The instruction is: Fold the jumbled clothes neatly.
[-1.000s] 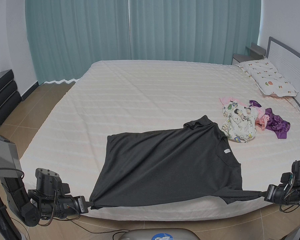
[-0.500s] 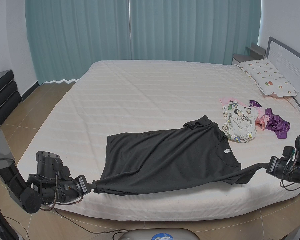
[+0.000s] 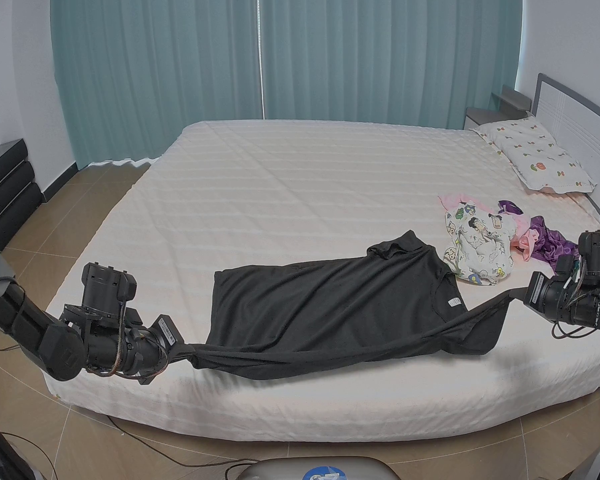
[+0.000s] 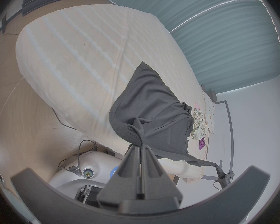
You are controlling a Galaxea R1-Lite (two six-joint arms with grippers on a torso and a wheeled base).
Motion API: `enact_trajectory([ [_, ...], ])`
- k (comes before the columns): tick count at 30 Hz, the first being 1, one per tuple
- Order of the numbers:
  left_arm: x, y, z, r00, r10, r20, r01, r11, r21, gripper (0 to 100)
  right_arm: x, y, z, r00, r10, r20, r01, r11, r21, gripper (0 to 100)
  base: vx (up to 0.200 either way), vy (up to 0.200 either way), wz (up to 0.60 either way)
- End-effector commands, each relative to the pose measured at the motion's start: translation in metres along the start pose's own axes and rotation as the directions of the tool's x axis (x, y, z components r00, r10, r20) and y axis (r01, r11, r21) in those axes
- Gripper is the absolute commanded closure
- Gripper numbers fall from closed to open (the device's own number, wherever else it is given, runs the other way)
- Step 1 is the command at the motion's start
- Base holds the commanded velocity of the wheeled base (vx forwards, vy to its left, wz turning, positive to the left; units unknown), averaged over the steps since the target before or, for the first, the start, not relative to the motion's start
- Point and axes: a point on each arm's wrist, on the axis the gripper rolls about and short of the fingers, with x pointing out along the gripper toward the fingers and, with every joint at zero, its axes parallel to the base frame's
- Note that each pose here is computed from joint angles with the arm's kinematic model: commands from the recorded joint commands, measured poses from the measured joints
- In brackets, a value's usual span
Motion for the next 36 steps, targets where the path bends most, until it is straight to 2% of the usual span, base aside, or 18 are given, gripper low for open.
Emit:
enact_trajectory([
  [1, -0.019, -0.007, 0.010, 0.997, -0.043, 0.058, 0.044, 0.999, -0.005, 100, 0.001, -0.003, -0.011, 0.998, -0.019, -0.056, 0.019, 1.000, -0.007, 100, 0.000, 0.000, 0.00],
  [4, -0.027, -0.007, 0.009, 0.996, -0.053, 0.069, 0.053, 0.999, -0.004, 100, 0.002, -0.008, -0.019, 0.996, -0.034, -0.088, 0.033, 0.999, -0.019, 100, 0.000, 0.000, 0.00],
  [7, -0.026, -0.003, 0.005, 0.998, -0.028, 0.049, 0.029, 1.000, -0.009, 100, 0.004, -0.011, -0.023, 0.994, -0.041, -0.106, 0.039, 0.999, -0.017, 100, 0.000, 0.000, 0.00],
  [12, -0.012, 0.006, 0.001, 1.000, 0.029, -0.002, -0.029, 0.999, -0.024, 100, 0.002, -0.006, -0.015, 0.997, -0.022, -0.072, 0.021, 1.000, -0.018, 100, 0.000, 0.000, 0.00],
  [16, 0.001, 0.008, 0.004, 0.999, 0.040, -0.028, -0.041, 0.999, -0.034, 100, 0.002, -0.001, -0.003, 1.000, -0.003, -0.030, 0.002, 1.000, -0.023, 100, 0.000, 0.000, 0.00],
  [23, 0.022, 0.004, 0.020, 0.999, 0.039, -0.029, -0.041, 0.998, -0.048, 100, 0.017, 0.005, 0.009, 1.000, 0.012, -0.021, -0.013, 0.999, -0.034, 100, 0.000, 0.000, 0.00],
  [28, 0.045, -0.006, 0.037, 1.000, 0.020, -0.008, -0.021, 0.995, -0.102, 100, 0.048, 0.009, 0.016, 0.999, 0.013, -0.039, -0.015, 0.999, -0.043, 100, 0.000, 0.000, 0.00],
  [36, 0.073, -0.005, 0.052, 0.999, 0.034, 0.012, -0.033, 0.993, -0.111, 100, 0.092, 0.004, 0.024, 0.999, -0.004, -0.049, 0.002, 0.999, -0.040, 100, 0.000, 0.000, 0.00],
])
